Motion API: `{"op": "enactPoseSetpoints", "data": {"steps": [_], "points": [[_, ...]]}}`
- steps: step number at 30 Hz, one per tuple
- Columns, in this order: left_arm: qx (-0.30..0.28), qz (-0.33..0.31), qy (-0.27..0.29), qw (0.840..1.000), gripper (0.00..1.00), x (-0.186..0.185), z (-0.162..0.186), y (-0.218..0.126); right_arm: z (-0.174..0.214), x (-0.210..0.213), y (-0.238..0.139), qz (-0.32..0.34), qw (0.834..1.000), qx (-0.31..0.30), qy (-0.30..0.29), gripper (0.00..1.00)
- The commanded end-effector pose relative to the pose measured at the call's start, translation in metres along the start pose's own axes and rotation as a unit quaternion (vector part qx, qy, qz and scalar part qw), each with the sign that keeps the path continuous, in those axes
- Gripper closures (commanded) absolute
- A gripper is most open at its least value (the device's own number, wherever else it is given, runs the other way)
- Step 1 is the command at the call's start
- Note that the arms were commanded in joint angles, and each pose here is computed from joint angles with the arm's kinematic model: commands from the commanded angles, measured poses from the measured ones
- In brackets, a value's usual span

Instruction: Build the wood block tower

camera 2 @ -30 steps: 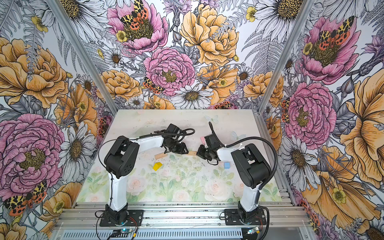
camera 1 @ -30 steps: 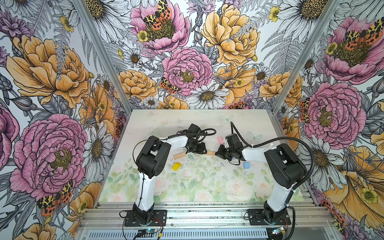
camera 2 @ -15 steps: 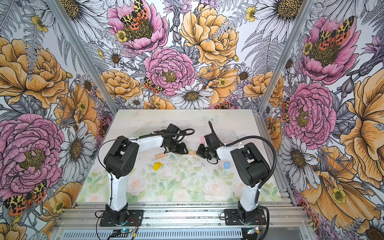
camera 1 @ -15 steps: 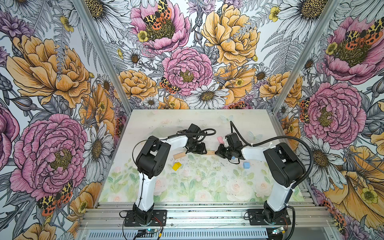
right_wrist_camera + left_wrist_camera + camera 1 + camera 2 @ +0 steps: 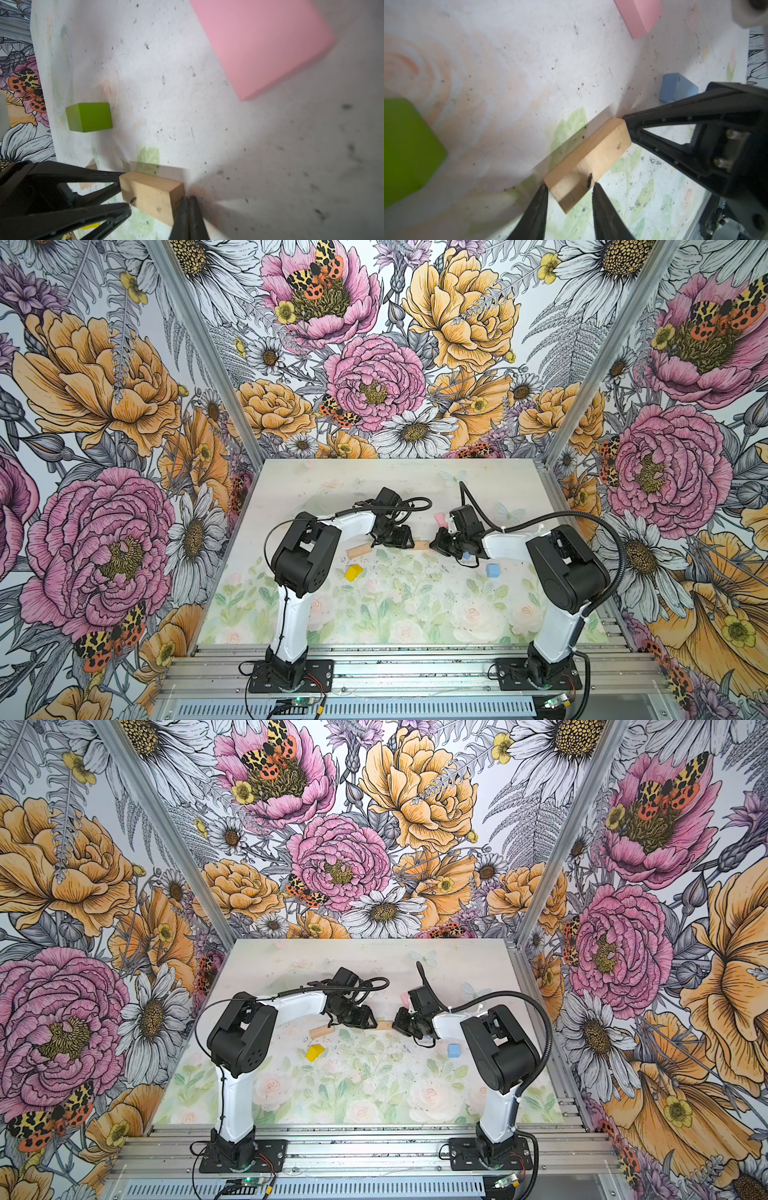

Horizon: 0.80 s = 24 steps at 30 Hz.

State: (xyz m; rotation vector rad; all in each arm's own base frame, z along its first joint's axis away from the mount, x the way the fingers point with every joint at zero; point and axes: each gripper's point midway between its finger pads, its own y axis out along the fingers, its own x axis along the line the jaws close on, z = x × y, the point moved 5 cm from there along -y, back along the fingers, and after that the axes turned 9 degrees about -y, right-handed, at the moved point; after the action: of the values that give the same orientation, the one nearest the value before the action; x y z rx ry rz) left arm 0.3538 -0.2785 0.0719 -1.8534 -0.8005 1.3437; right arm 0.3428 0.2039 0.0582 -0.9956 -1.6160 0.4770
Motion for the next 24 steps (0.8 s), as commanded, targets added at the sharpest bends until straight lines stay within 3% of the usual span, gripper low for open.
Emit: {"op": "enactPoseSetpoints", "data": {"steps": [1,24], "points": [[-0.014,-0.008,0.002,1.000,0.63,-0.005,-0.006,-0.010,0.002,0.005,-0.001,-0.012,1.000,0.008,-0.005,1.00],[-0.016,-0.012,-0.003,1.000,0.59,-0.003,-0.005,-0.011,0.010,0.003,-0.004,-0.007,1.000,0.007,-0.001,1.00]]}}
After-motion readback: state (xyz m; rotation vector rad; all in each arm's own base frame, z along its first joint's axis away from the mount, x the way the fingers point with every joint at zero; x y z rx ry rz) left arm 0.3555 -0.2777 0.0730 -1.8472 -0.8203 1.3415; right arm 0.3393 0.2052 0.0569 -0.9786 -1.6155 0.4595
